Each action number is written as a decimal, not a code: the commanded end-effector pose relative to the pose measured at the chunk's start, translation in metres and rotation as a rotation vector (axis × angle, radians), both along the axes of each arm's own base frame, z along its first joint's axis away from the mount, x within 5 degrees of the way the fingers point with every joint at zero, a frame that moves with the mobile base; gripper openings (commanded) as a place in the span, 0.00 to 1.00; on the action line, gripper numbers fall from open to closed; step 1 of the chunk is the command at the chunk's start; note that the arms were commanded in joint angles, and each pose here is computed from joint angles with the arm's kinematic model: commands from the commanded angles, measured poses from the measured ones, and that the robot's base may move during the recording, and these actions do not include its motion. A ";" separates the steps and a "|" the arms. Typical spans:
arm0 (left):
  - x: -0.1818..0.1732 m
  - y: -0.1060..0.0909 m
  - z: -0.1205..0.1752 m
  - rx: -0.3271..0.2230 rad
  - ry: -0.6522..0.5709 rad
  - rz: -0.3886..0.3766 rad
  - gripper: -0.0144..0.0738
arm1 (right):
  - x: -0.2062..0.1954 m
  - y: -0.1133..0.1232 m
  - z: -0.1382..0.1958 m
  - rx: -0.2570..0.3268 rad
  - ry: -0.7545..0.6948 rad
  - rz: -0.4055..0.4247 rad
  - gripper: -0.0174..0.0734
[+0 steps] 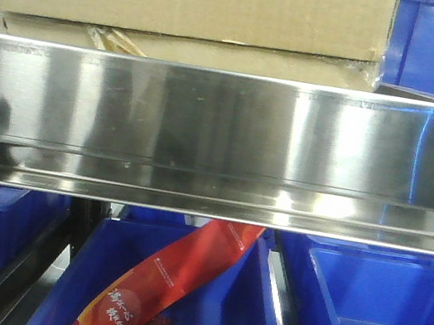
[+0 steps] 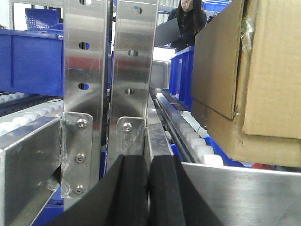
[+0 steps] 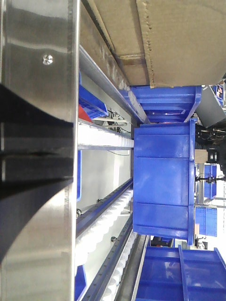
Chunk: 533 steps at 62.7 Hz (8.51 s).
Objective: Grab carton from right shelf to conveyor
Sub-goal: 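Reach both grippers to the sides of the cardboard carton on the shelf, then clamp the carton walls with both grippers and lift it off the shelf, then pull the held carton back from the shelf toward the robot, then hold the carton with both grippers while driving toward the red conveyor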
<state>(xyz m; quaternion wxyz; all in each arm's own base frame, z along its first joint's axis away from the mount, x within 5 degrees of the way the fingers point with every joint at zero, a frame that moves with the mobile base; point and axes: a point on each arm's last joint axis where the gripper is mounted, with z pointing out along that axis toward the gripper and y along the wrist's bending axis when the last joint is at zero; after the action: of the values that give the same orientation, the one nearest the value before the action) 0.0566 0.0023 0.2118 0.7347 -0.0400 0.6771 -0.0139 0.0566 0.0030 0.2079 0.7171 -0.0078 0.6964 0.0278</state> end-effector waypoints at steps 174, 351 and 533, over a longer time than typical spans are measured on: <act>0.300 -0.068 0.258 0.091 0.808 -0.086 0.73 | 0.283 0.134 0.287 -0.084 0.663 0.317 0.76; 0.162 -0.101 0.274 0.060 0.782 -0.270 0.14 | 0.181 0.118 0.284 -0.151 0.723 0.388 0.12; 0.162 -0.101 0.274 0.062 0.781 -0.268 0.14 | 0.181 0.118 0.284 -0.151 0.723 0.388 0.12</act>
<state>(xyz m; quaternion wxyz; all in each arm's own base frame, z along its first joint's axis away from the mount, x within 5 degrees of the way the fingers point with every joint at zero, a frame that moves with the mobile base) 0.2224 -0.0929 0.4805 0.3983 0.0566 0.9145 -0.0429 0.2383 0.1189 0.4872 0.3827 -0.1761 0.9013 0.1008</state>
